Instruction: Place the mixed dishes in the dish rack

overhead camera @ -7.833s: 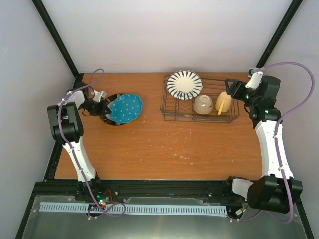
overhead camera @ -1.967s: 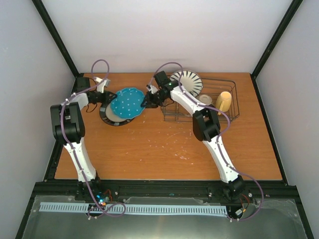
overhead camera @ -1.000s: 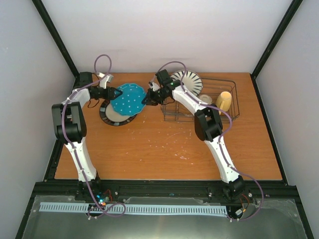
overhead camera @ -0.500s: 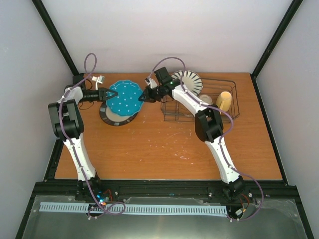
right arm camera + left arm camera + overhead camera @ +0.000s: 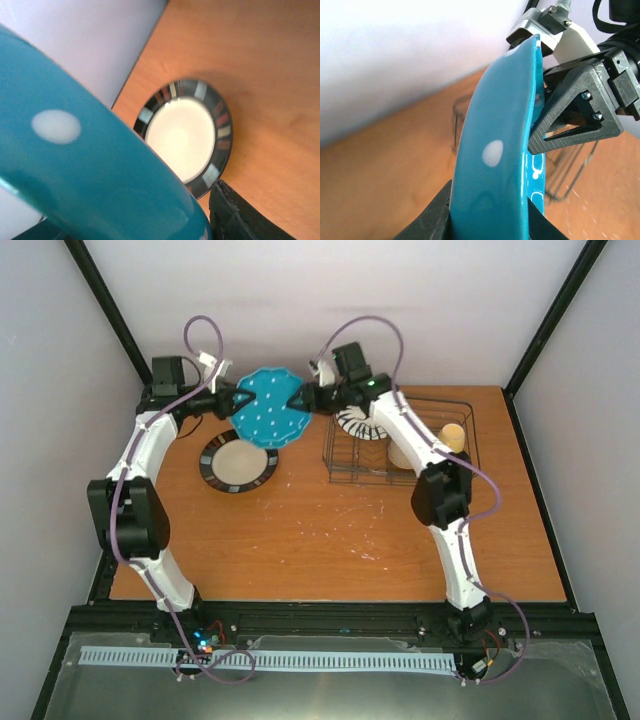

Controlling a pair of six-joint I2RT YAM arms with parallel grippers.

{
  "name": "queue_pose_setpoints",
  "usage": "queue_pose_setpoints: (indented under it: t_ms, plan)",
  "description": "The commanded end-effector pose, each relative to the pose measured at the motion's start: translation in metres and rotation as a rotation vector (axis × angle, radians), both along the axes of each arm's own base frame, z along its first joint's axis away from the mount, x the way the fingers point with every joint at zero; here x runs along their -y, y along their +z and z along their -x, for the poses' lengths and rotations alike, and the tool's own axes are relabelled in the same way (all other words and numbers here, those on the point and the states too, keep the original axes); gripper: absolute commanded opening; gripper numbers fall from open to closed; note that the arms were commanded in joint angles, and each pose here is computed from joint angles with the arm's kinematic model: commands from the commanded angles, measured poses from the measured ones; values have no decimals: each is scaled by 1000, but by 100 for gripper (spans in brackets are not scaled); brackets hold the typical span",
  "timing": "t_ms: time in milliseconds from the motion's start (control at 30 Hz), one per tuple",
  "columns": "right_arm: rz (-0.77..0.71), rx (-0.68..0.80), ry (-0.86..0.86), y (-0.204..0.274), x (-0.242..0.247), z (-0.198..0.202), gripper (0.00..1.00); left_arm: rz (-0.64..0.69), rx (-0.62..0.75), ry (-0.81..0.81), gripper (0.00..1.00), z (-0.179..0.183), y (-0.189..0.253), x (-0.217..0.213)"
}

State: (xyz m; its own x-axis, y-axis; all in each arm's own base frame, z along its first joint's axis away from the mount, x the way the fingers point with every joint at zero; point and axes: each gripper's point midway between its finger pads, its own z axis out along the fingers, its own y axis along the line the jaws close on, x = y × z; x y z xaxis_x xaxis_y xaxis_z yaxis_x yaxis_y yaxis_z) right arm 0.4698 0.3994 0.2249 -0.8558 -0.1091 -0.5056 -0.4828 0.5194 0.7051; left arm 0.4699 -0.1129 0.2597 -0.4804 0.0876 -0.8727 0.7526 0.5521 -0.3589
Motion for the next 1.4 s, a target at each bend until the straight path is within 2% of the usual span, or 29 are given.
queue_pose_setpoints:
  t_ms: [0, 167, 300, 467, 633, 767, 933, 1100, 1367]
  plan:
    - [-119, 514, -80, 194, 43, 17, 51, -51, 398, -19, 1, 5, 90, 45]
    - [-26, 662, -407, 235, 145, 26, 51, -56, 611, -19, 1, 8, 129, 59]
    - [11, 767, -681, 259, 235, 54, 54, -83, 732, -54, 1, 5, 138, 86]
    - [95, 754, -897, 242, 322, 86, 54, -140, 867, -161, 1, -3, 131, 138]
    - [122, 679, -943, 211, 350, 115, 54, -182, 1089, -308, 1, 7, 127, 196]
    - [134, 646, -983, 192, 366, 130, 54, -218, 1162, -374, 1, 4, 127, 234]
    - [154, 620, -1001, 178, 379, 137, 54, -274, 1295, -368, 1, 2, 117, 270]
    - [157, 606, -1016, 171, 390, 138, 54, -263, 1274, -395, 1, -7, 106, 281]
    - [147, 569, -1030, 158, 408, 131, 54, -311, 1147, -425, 1, -13, 77, 284]
